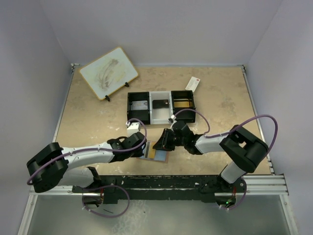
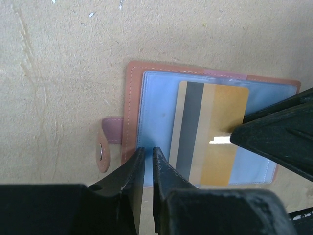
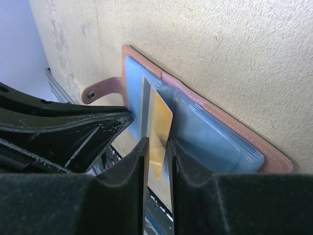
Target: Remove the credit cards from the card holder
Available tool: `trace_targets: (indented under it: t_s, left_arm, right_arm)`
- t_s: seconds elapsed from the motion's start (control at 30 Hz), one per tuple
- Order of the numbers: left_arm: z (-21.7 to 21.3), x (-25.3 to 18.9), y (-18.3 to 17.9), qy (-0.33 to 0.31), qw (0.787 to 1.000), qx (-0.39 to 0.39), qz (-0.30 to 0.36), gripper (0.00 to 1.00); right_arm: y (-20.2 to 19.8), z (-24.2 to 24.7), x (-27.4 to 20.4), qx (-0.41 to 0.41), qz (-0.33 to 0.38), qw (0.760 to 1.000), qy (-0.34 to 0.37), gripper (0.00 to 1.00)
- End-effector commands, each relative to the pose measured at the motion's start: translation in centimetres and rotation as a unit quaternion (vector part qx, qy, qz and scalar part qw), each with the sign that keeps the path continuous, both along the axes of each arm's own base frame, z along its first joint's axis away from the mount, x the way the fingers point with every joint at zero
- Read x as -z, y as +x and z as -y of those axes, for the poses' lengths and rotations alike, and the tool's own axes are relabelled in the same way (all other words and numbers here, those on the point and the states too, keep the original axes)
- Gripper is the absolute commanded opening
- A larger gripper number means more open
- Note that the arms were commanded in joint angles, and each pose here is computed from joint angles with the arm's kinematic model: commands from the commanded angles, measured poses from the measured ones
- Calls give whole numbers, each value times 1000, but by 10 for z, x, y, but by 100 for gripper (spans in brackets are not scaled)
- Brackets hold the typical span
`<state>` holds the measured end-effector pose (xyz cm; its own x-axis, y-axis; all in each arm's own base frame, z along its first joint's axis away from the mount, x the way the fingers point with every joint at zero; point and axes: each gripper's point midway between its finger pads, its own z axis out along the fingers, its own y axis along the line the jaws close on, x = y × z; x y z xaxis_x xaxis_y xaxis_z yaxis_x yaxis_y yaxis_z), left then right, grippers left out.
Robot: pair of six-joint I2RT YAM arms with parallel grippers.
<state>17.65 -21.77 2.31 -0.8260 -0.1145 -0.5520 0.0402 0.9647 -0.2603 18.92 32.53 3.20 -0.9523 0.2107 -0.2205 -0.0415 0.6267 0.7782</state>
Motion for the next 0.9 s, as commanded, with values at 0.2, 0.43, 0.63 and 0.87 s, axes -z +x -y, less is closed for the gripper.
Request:
trace_targets:
  t_s: [0.2, 0.43, 0.63, 0.87]
  left_arm:
    - [-6, 3, -3, -9, 1000, -14, 2, 7]
    - [-5, 2, -2, -9, 1000, -14, 2, 6]
    - [-4, 1, -2, -9, 1000, -12, 3, 5]
    - [-5, 0, -2, -9, 1000, -13, 4, 4]
  right_arm:
    - [0, -13, -17, -5, 14, 998, 68, 29]
    - [-2, -22, -16, -13, 12, 998, 67, 31]
    - [-6, -23, -9, -10, -2, 997, 73, 33]
    - [-5, -28, -6, -10, -8, 997, 74, 13]
